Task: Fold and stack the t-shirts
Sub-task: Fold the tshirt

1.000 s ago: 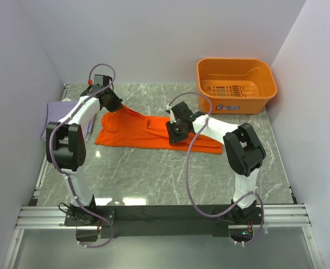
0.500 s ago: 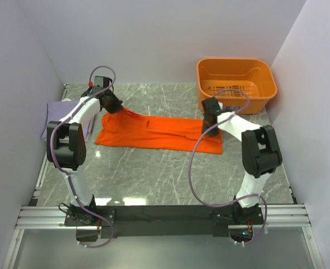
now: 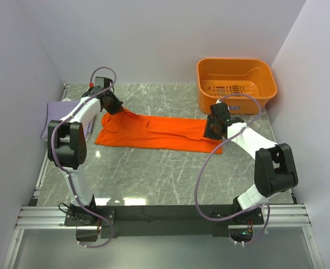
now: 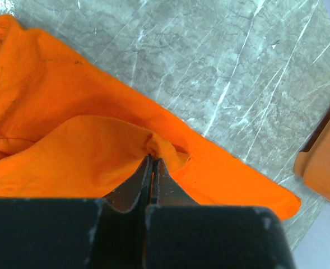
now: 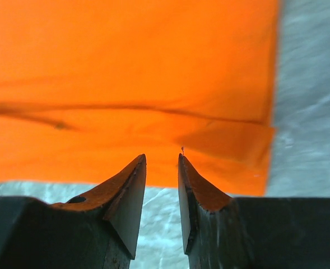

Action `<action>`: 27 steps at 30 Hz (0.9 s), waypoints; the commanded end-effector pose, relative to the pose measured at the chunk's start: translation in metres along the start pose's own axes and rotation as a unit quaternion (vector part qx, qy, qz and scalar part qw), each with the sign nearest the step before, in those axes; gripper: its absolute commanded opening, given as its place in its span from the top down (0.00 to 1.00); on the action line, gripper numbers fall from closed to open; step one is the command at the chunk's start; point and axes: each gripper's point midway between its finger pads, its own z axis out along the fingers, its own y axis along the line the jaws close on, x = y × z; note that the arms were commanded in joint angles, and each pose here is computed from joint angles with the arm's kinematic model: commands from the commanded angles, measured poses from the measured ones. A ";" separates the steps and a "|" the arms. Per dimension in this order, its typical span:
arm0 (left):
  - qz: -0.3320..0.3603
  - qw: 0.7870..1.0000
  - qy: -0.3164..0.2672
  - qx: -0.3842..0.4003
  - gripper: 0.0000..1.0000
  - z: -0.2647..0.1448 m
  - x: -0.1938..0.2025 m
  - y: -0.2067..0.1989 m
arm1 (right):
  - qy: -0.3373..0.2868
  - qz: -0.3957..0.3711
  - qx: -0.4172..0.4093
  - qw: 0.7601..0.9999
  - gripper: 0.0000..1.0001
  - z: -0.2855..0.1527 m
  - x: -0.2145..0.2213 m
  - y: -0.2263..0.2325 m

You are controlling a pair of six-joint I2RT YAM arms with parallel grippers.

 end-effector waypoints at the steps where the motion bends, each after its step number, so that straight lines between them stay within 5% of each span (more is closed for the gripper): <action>1: 0.006 1.000 -0.011 0.016 0.99 -0.002 -0.008 -0.007 | 0.046 0.004 -0.050 0.998 0.63 -0.002 0.020 0.017; 9: 0.008 1.000 -0.012 0.018 0.99 -0.005 -0.010 -0.010 | 0.091 0.009 -0.031 0.995 0.64 0.020 0.041 0.010; 27: 0.023 1.000 -0.001 0.014 0.99 -0.002 -0.005 -0.003 | -0.015 0.127 0.022 0.992 0.64 0.045 -0.036 -0.042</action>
